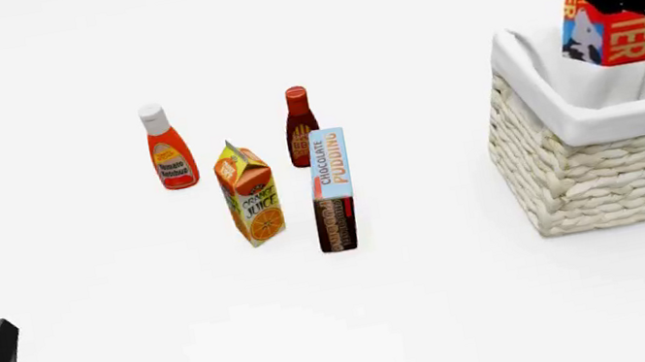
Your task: Pick the butter and place it in the basket.
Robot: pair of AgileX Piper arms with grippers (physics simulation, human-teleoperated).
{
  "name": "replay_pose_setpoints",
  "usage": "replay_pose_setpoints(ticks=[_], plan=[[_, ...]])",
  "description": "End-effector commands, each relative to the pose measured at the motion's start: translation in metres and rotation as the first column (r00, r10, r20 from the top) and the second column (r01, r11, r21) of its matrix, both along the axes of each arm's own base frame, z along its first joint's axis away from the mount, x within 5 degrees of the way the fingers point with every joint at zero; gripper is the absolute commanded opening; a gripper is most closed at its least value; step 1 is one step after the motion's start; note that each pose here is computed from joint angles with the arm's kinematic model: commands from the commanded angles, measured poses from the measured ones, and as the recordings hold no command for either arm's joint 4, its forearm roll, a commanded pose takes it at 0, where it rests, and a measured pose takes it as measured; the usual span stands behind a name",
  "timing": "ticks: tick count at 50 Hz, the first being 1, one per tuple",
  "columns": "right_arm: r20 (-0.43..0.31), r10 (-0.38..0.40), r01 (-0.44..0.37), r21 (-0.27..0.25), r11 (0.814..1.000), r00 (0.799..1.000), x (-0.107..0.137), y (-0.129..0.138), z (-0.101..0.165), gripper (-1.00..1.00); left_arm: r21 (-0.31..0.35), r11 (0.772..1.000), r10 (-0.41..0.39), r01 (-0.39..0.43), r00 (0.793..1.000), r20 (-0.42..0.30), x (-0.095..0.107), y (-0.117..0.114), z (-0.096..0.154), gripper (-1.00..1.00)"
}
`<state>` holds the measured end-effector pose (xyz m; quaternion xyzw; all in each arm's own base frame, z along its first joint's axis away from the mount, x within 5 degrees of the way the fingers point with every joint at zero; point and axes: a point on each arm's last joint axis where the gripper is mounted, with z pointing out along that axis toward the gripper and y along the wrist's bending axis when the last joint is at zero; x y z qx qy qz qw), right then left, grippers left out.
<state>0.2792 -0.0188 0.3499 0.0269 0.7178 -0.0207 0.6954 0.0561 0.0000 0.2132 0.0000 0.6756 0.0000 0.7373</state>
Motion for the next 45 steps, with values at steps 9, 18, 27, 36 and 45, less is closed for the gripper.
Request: replay_pose_setpoints(ticks=[9,18,27,36,45], plan=[[0.02,-0.011,0.011,0.023,1.0,1.0,0.007,-0.003,0.001,-1.0,0.0,1.0,0.0,0.0,1.0,0.0,0.0,0.0,0.0,1.0],[0.014,-0.017,0.016,0.03,0.999,1.0,0.01,-0.005,-0.003,-1.0,0.0,1.0,0.0,0.0,1.0,0.0,0.0,0.0,0.0,1.0],[0.012,-0.023,0.023,0.033,0.999,1.0,0.012,-0.007,-0.006,-1.0,0.0,1.0,0.0,0.0,1.0,0.0,0.0,0.0,0.0,1.0],[0.011,-0.032,0.031,0.036,0.999,0.999,0.012,-0.01,-0.01,-1.0,0.0,1.0,0.0,0.0,1.0,0.0,0.0,0.0,0.0,1.0],[0.008,-0.04,0.04,0.04,0.998,0.999,0.011,-0.012,-0.013,-1.0,0.0,1.0,0.0,0.0,1.0,0.0,0.0,0.0,0.0,1.0]])
